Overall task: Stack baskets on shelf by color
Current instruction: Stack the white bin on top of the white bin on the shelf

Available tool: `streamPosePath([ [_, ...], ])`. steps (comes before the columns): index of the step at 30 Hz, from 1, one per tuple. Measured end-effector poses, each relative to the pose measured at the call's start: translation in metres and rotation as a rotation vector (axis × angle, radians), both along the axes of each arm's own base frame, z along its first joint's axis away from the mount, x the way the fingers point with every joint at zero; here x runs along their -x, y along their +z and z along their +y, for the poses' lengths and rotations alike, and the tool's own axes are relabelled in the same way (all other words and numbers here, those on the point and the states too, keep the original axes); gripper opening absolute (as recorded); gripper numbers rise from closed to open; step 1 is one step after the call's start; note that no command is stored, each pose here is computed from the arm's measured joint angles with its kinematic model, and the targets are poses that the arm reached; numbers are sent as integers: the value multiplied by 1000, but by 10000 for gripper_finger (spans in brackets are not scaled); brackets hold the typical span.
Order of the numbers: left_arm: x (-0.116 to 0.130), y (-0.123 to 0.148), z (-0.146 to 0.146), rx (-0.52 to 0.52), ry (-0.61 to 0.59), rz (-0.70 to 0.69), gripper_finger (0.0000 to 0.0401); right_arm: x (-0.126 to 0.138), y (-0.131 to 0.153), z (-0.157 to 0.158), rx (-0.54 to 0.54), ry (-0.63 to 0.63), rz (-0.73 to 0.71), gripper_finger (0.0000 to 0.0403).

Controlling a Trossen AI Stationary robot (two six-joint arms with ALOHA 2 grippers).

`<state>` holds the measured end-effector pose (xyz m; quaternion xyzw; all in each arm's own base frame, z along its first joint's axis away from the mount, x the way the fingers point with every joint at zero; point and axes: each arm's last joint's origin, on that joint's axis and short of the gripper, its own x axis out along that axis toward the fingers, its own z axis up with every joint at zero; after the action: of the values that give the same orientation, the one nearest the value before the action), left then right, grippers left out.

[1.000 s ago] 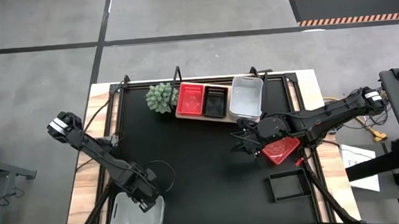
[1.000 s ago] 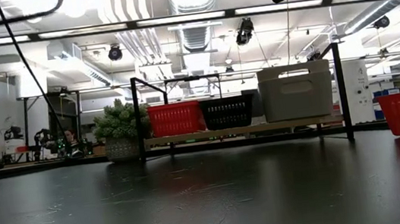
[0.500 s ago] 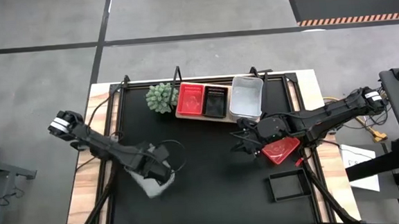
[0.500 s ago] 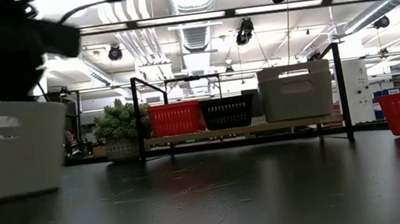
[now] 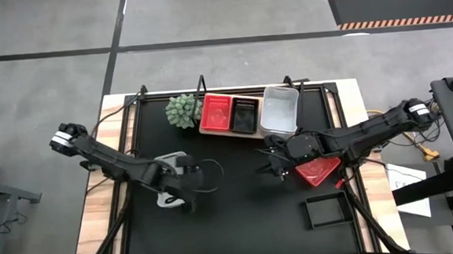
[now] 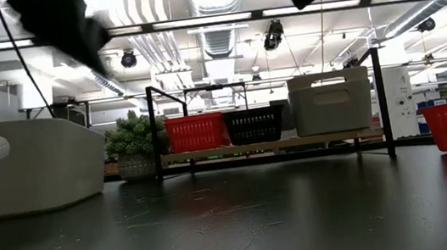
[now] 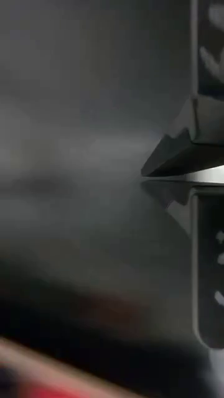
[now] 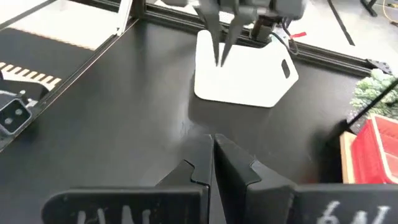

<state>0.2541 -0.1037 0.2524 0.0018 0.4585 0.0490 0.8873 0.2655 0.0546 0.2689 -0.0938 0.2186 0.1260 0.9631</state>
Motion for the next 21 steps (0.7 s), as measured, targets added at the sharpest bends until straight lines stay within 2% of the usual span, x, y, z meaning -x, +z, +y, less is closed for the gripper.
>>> streamPosePath([
  [4, -1, 27, 0, -136, -280, -285, 5, -16, -9, 3, -3, -1, -20, 9],
  [6, 5, 39, 3, -222, -373, -421, 5, -26, -12, 4, 9, -24, -23, 9],
  [8, 14, 49, 9, -298, -418, -554, 5, -36, -10, 5, 24, -65, -31, 9],
  [11, 30, 51, 20, -375, -415, -689, 5, -53, -7, 7, 35, -92, -35, 9],
  [13, 41, 49, 26, -395, -371, -771, 5, -64, -6, 10, 40, -93, -31, 9],
  [17, 63, 36, 37, -404, -281, -881, 5, -88, -1, 14, 34, -96, -43, 11],
  [21, 81, 26, 45, -401, -216, -978, 5, -112, 1, 18, 43, -99, -8, 34],
])
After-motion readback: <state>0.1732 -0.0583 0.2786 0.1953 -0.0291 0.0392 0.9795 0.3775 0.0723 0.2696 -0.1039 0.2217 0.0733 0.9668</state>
